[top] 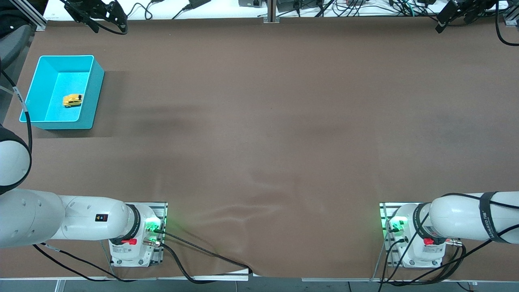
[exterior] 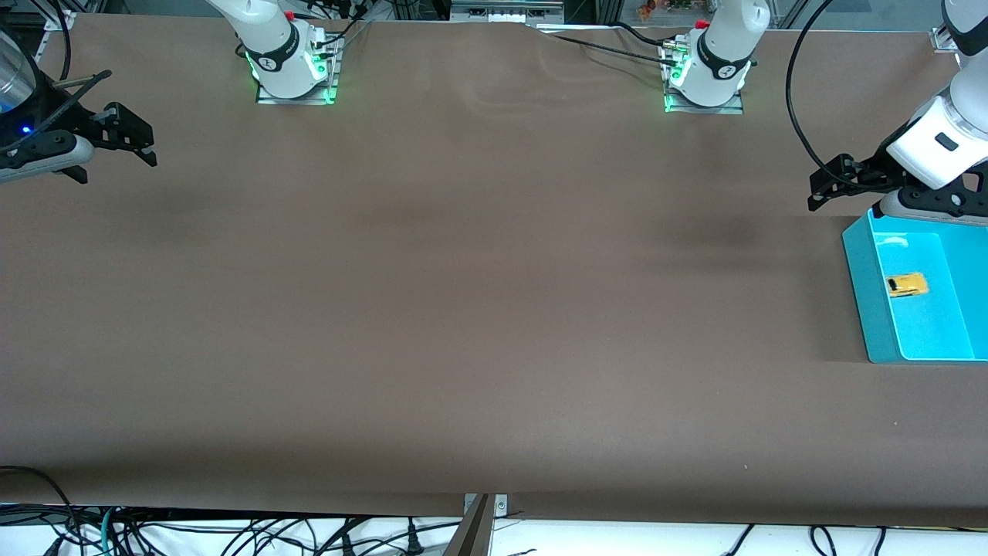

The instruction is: Wind and store yellow beetle car

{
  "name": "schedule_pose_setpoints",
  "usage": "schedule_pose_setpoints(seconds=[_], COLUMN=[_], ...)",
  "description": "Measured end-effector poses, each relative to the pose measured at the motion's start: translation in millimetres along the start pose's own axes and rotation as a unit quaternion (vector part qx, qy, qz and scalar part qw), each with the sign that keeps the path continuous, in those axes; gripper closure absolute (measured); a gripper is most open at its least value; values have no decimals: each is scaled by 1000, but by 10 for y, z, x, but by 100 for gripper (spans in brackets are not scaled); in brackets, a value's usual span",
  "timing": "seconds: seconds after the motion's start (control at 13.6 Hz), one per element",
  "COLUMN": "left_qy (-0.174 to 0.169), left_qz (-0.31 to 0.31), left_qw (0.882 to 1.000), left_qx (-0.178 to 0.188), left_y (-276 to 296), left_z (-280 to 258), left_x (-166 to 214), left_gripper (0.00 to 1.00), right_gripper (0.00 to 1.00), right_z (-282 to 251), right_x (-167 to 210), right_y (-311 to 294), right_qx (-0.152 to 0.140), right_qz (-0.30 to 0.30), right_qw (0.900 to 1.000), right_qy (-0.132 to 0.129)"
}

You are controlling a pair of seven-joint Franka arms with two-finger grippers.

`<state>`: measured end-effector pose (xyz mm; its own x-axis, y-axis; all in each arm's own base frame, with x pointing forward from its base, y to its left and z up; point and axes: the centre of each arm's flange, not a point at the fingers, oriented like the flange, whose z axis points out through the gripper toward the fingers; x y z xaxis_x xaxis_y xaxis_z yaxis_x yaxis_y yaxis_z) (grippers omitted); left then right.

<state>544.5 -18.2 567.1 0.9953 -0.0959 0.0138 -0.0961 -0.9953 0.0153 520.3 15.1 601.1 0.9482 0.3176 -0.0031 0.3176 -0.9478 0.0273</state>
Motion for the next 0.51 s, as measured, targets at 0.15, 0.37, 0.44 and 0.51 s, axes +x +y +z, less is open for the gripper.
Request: schedule_pose_setpoints(seconds=[0.15,0.37,0.44,0.51], left_qy=[-3,-4,-5,-7], left_qz=[8,4,2,0], left_qw=[1000,1000,1000,1000], left_qx=[9,10,9,9], left_y=[111,73,48,32], left_z=[6,4,6,11], left_x=[2,-1,-4,-7], left_gripper=[0,0,0,0], right_gripper=[0,0,0,0], right_z=[-47,-127,-129,-129], right_x=[6,13,13,13], right_y=[-5,-9,-9,-9], right_qx=[-1,-4,-4,-4], right_qz=[-1,-1,-1,-1], right_qw=[1000,1000,1000,1000], right_qy=[5,13,13,13])
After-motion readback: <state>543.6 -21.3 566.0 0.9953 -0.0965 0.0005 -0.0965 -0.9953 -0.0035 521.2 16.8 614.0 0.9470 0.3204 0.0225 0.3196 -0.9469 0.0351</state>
